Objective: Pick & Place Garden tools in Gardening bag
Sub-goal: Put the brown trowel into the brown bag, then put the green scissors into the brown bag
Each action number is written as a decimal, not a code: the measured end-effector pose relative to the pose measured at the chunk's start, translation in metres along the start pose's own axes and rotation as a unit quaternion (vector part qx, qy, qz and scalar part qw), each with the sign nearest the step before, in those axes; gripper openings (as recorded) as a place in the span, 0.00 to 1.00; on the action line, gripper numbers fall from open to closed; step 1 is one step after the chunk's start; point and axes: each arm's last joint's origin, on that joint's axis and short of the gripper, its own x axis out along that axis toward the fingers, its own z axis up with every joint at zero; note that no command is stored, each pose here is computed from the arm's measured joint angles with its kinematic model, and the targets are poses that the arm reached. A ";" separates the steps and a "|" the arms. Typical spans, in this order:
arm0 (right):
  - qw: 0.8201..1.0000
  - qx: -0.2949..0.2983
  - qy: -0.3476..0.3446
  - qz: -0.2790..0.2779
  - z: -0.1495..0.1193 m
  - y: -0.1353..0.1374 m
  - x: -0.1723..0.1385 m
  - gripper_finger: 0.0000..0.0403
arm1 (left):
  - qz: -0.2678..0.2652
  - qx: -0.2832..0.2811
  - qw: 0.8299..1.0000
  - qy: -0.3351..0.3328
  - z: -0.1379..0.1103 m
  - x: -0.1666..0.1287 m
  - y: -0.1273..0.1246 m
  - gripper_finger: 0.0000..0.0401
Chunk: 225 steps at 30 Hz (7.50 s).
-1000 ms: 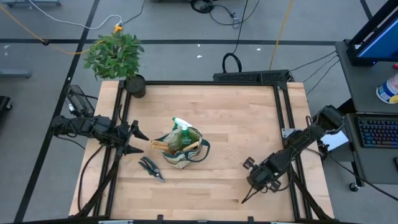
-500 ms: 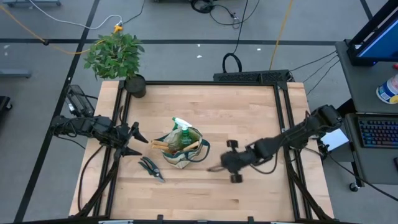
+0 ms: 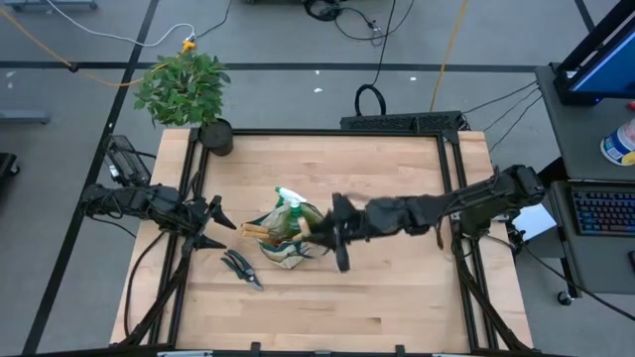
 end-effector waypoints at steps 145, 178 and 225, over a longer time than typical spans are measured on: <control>0.988 -0.142 0.023 -0.057 0.031 -0.043 -0.005 0.32 | 0.165 -0.672 0.701 0.171 -0.029 0.025 -0.002 0.77; 0.964 -0.258 0.030 -0.054 0.031 -0.043 -0.005 0.32 | 0.410 -0.743 0.520 0.093 -0.057 0.076 -0.047 0.77; 0.969 -0.239 0.031 -0.055 0.031 -0.043 -0.005 0.32 | 0.501 -0.719 0.470 0.102 -0.066 0.093 -0.064 0.77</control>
